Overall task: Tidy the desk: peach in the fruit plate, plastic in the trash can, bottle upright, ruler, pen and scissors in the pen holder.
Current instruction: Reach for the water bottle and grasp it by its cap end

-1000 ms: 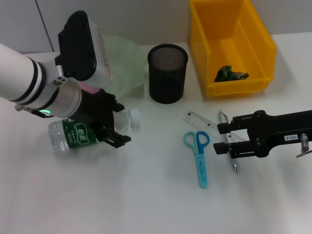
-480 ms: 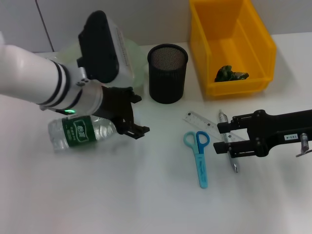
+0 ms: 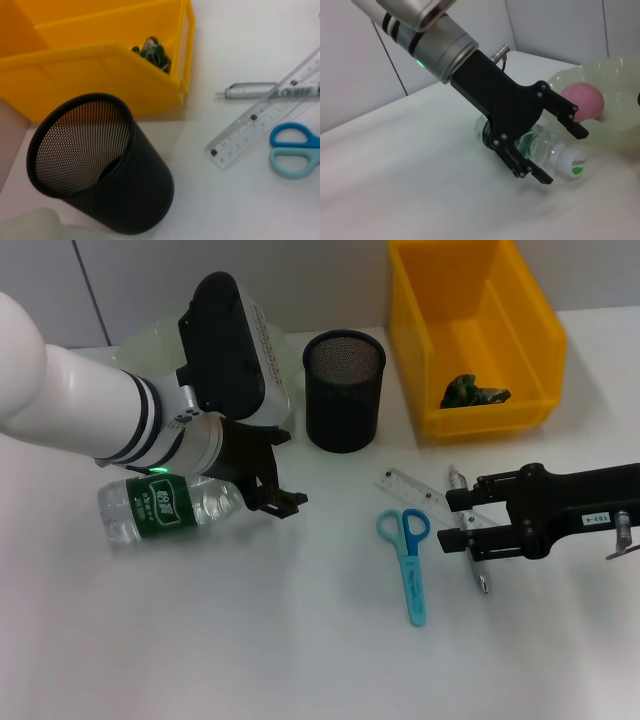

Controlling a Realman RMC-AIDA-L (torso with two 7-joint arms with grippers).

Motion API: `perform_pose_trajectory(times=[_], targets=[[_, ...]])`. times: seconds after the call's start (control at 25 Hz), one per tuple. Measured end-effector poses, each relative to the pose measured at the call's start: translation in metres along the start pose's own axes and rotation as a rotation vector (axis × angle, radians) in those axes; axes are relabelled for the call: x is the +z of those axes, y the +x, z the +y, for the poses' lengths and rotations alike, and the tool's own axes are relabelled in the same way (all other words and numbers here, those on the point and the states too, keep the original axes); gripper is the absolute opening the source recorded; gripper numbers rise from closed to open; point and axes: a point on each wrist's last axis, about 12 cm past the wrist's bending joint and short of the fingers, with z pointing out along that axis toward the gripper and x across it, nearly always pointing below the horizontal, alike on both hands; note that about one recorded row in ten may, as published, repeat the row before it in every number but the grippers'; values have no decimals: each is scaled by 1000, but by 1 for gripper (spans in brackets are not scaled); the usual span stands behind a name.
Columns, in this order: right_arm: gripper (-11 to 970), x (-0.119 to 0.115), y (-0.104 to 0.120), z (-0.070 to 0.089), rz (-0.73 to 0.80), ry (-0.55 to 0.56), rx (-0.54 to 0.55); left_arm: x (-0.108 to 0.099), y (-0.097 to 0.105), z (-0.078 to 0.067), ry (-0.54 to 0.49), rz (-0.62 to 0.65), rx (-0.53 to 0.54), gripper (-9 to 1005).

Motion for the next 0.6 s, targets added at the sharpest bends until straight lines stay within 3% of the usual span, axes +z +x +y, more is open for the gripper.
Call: perform_pose_trajectory(times=[0.6], targets=[[632, 1, -2, -1, -3, 3, 0, 8, 5, -4, -6, 60, 49, 776]])
